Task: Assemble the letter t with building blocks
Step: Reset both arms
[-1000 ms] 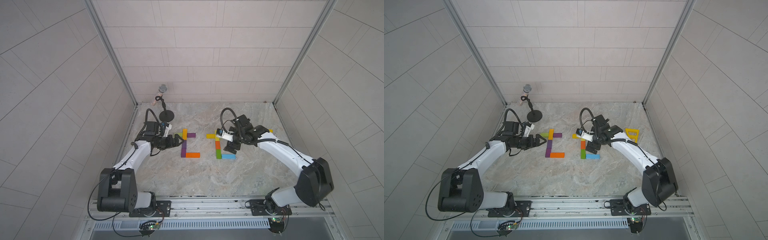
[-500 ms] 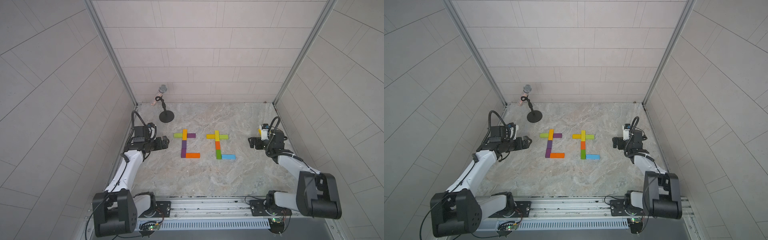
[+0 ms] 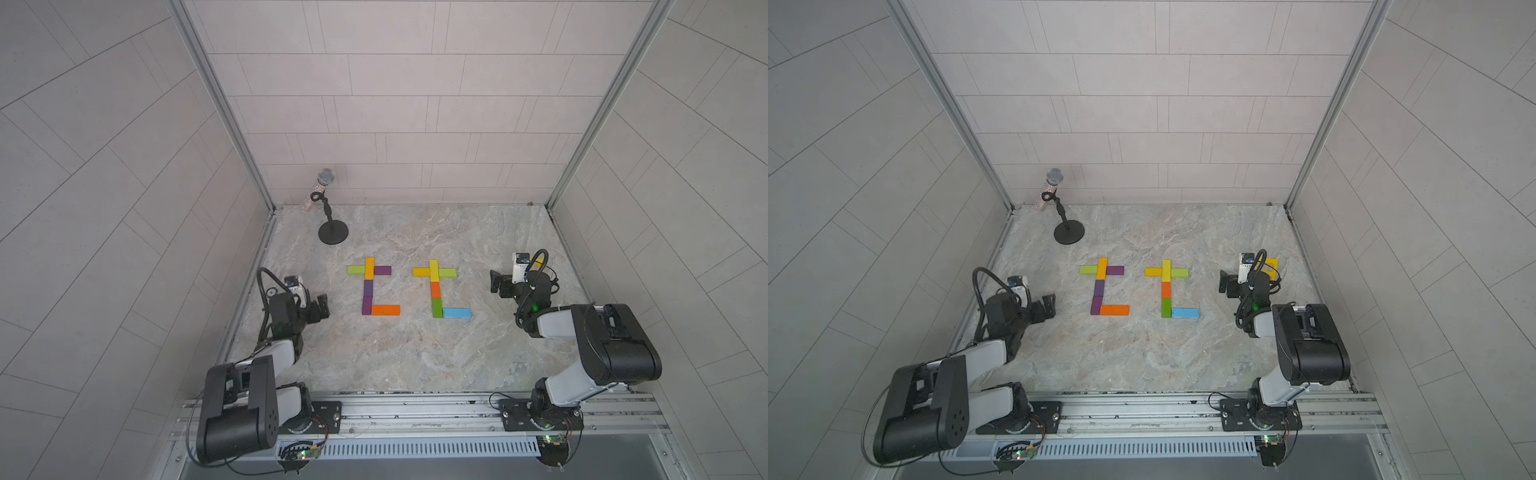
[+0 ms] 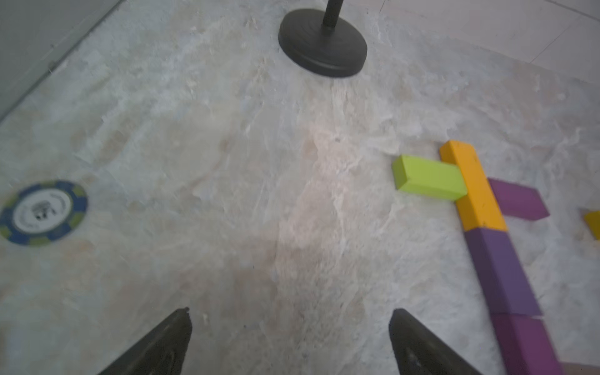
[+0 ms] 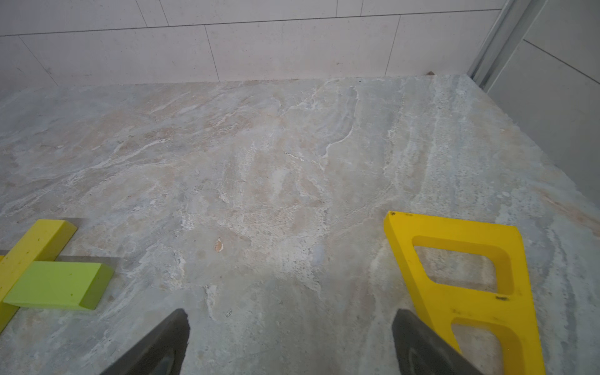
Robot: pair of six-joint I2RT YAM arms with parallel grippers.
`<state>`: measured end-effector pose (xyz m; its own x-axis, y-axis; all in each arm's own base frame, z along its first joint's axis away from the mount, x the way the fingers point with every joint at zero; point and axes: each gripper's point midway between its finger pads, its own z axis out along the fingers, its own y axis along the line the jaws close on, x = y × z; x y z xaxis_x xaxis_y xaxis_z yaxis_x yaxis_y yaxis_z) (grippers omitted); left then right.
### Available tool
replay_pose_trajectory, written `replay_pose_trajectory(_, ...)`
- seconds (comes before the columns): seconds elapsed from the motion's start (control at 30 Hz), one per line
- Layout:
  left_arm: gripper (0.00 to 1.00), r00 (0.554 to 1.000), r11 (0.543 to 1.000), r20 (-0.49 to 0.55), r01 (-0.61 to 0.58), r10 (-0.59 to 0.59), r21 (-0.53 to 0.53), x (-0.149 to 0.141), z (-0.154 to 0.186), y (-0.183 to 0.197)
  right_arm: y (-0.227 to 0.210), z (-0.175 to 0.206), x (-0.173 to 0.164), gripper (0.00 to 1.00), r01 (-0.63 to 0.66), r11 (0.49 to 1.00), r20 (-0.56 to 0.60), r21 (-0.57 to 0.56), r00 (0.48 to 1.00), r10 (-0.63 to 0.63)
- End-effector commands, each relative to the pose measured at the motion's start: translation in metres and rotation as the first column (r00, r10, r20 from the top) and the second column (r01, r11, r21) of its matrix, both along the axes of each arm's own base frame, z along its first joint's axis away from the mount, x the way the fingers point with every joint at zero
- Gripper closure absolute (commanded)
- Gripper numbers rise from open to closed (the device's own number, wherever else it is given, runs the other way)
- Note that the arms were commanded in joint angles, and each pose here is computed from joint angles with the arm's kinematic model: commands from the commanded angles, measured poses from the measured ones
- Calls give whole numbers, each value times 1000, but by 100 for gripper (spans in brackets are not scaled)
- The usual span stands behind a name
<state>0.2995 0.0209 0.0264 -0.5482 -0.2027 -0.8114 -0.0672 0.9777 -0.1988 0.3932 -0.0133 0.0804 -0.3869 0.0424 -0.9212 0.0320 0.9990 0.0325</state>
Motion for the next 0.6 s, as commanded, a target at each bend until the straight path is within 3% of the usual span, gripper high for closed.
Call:
replay_pose_trajectory(0.0,0,896,998,444,-50,34,24,51,104,17,-16,9,2,0,82,995,42,-52,996,-80)
replay_pose_trajectory(0.1,0,931,999,364,-16,-1,43,73,92,9,-17,8,1,0,88,995,45,-48,995,-85)
replay_pose_trajectory(0.27,0,936,996,351,-44,16,72,81,79,9,-10,10,-1,0,92,989,9,-113,996,-92)
replay_pose_trajectory(0.33,0,957,992,289,-57,21,116,80,68,7,-9,12,-2,0,114,984,41,-136,993,-110)
replay_pose_trajectory(0.43,0,956,986,293,-33,-16,161,92,69,-2,-10,12,-2,0,117,984,49,-134,993,-111)
replay_pose_trajectory(0.57,0,960,983,277,-92,45,161,91,64,7,-10,12,-1,0,118,984,51,-132,992,-113)
